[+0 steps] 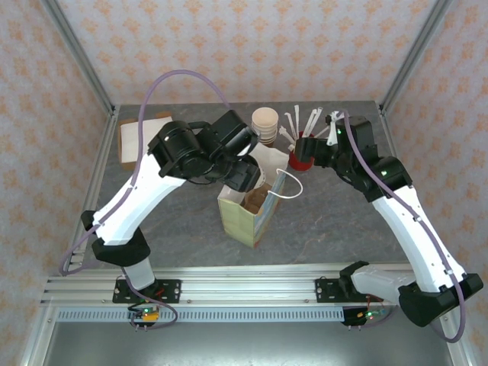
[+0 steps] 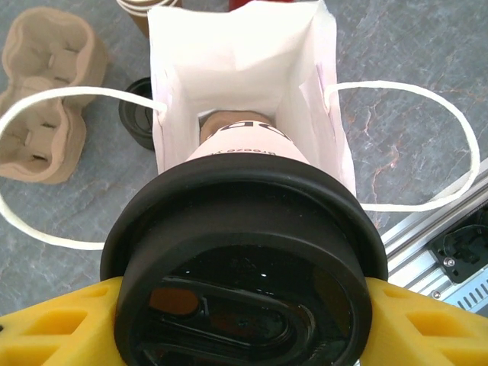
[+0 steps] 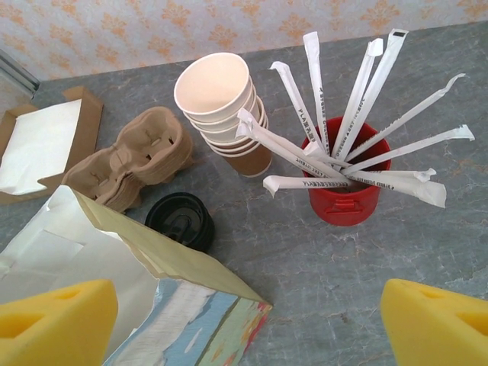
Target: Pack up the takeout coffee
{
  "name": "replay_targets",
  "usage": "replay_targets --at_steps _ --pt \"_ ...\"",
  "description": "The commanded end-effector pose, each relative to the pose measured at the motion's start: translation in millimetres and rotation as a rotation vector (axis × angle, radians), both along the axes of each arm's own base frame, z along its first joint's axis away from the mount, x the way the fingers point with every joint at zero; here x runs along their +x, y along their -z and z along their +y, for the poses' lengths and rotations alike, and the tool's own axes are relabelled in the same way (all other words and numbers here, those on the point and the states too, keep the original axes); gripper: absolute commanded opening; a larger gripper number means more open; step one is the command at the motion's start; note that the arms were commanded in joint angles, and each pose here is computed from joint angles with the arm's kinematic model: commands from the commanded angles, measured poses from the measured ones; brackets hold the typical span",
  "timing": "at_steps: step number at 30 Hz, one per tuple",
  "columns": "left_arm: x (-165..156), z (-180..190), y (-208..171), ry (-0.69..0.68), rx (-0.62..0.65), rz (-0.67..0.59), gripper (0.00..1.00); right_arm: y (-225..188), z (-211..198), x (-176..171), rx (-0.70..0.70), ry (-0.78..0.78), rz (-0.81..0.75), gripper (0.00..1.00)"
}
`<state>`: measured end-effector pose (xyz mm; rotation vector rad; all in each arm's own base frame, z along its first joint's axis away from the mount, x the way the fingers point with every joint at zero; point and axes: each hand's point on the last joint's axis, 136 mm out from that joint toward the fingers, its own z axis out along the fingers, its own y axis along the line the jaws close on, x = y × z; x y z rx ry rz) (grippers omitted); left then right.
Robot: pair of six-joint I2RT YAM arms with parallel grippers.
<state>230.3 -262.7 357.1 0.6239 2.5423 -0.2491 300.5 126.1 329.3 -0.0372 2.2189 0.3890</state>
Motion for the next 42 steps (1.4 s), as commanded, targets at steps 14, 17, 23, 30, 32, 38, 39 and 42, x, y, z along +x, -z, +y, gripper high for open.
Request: replay_targets --at_steps 14,17,23,30,32,38,39,42 --pt "-7.7 23.1 67.5 -0.114 0.223 0.271 0.48 20.0 -9.2 -10.2 -0.007 0.011 -0.022 0.90" --pt "-10.7 25.8 76.1 -0.119 0.240 0.309 0.48 24.0 -10.0 -11.2 -0.013 0.010 -0.017 0.90" --pt "-15.8 26.6 85.6 -0.110 0.256 0.358 0.47 28.6 -8.3 -11.4 -0.005 0.005 -0.015 0.90" --pt "-22.3 22.3 96.3 -0.104 0.260 0.421 0.47 33.4 -6.9 -9.9 -0.003 0.003 -0.008 0.90" --pt "-22.6 23.4 99.9 -0.106 0.273 0.430 0.46 33.8 -5.7 -9.3 -0.001 0.000 -0.006 0.90" --pt "-23.3 23.0 106.9 -0.105 0.290 0.454 0.47 34.9 -3.6 -7.7 0.003 -0.006 -0.004 0.90" --pt "-22.9 22.5 108.0 -0.105 0.292 0.457 0.46 35.5 -3.3 -7.6 0.004 -0.008 -0.003 0.90" --pt "-18.3 24.2 108.9 -0.113 0.293 0.456 0.46 36.2 -2.9 -7.5 0.004 -0.009 -0.003 0.90"
